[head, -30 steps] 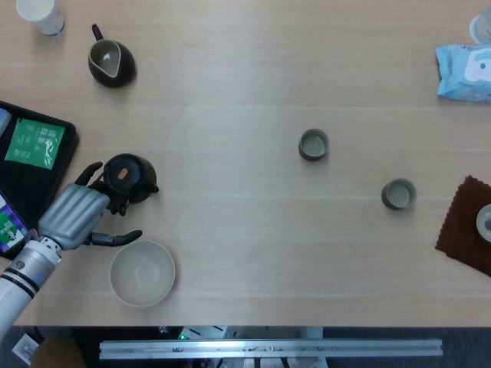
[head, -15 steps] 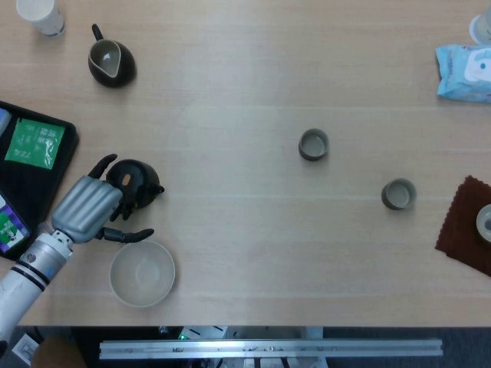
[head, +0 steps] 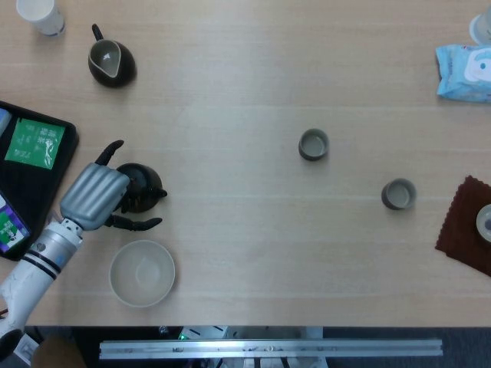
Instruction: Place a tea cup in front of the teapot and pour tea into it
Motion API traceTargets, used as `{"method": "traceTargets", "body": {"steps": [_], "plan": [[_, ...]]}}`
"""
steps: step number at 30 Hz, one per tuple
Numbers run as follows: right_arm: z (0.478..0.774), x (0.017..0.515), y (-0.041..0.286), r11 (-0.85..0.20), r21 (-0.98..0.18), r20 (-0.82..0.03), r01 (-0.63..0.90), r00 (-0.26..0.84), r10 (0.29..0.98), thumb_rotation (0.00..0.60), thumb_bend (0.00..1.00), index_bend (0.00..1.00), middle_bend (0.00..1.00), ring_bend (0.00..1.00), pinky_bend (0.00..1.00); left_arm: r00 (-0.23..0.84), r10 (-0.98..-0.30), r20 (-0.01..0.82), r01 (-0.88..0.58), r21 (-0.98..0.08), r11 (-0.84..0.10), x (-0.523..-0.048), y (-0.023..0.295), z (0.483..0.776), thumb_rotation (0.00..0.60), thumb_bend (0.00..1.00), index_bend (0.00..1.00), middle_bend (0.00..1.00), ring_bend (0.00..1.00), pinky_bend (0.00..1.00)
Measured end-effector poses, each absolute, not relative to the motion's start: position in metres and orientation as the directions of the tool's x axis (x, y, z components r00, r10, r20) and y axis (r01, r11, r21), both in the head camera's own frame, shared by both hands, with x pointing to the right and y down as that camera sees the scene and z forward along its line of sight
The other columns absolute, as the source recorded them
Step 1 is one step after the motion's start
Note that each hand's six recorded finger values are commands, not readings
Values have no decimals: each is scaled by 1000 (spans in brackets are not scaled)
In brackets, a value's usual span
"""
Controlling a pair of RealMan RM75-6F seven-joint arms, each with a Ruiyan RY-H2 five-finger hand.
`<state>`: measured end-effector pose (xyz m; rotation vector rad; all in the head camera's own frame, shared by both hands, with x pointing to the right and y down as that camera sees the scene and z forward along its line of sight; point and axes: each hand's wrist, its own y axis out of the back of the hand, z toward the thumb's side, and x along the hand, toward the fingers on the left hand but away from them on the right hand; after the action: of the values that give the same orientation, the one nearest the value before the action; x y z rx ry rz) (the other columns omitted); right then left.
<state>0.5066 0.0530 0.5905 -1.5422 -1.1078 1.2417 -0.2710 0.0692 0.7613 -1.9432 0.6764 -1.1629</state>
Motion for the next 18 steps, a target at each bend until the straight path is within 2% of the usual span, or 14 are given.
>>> {"method": "traceTargets", "body": {"steps": [6,11,18], "plan": [[590,508,52,-247,-960,-233,129,115,966,600,183,367,378,256,220,423,-750,509,-101,-795,-597,-268,64,763,182,109,863,913,714,0],[589,509,52,-244,-961,-231,130,110,967,600,183,367,378,256,219,412,-753,514,-121,-787,-604,-266,60,761,122,109,915,951,754,0],[588,512,53,-238,-962,-225,135,103,969,600,183,367,378,256,219,393,-778,490,-152,-800,-581,-264,55,755,103,109,986,1000,823,0]]}}
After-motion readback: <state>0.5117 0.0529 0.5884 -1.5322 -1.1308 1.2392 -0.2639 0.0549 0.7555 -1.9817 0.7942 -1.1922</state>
